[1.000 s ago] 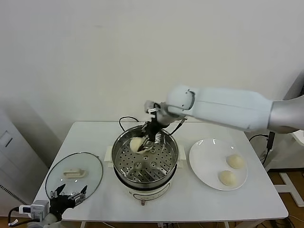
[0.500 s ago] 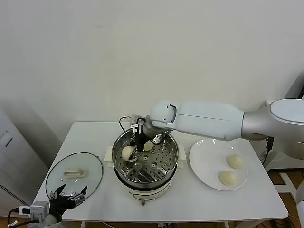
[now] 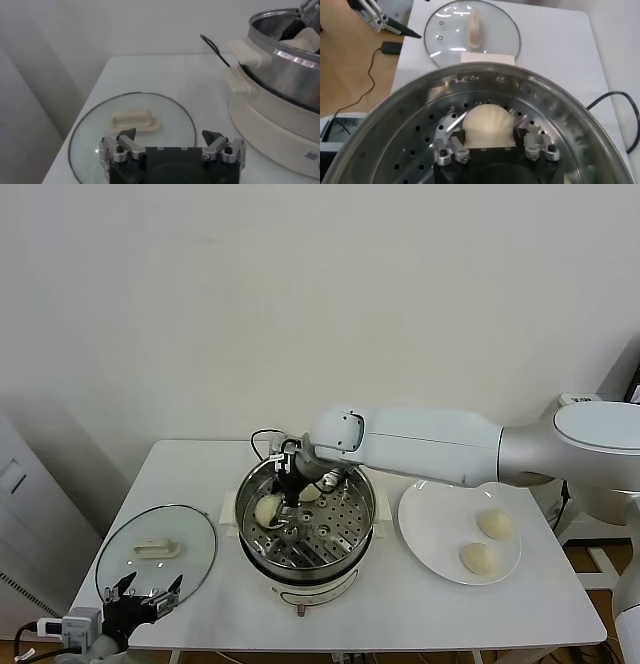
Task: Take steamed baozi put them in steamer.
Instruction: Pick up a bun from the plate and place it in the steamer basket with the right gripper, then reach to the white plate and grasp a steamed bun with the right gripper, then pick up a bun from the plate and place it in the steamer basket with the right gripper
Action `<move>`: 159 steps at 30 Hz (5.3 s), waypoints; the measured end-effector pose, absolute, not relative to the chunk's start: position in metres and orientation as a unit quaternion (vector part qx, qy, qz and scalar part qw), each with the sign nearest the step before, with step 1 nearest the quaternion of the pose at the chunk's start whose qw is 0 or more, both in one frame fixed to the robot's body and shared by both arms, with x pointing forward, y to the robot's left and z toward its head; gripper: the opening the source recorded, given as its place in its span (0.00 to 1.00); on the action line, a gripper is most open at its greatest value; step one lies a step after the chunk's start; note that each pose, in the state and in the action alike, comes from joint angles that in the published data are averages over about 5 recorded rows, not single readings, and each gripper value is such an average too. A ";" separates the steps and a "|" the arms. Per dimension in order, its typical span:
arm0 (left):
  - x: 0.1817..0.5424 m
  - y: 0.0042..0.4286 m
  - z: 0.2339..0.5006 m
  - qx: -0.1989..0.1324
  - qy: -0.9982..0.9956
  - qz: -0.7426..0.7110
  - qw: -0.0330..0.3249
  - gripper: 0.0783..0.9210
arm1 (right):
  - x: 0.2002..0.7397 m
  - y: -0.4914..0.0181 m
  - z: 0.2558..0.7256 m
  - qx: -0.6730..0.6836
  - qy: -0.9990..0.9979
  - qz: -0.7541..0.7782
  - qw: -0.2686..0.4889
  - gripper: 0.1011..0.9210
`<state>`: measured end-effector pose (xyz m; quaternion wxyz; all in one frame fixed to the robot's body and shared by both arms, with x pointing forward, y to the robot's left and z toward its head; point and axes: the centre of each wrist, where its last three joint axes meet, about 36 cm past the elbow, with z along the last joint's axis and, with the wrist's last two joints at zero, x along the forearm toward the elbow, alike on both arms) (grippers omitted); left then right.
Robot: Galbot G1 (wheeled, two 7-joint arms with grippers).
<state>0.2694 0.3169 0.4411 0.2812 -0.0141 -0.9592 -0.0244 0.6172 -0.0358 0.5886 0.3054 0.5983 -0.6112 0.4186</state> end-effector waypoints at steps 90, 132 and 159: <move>0.272 0.310 0.448 -0.025 -0.960 -0.028 0.278 0.88 | 0.624 -0.403 0.461 0.587 -0.429 0.528 0.439 0.61; 0.269 0.303 0.456 -0.034 -0.962 -0.028 0.269 0.88 | 0.680 -0.212 0.721 0.658 -0.386 0.630 0.147 0.44; 0.268 0.309 0.452 -0.023 -0.962 -0.030 0.272 0.88 | 0.607 -0.024 0.640 0.742 -0.038 0.665 -0.080 0.44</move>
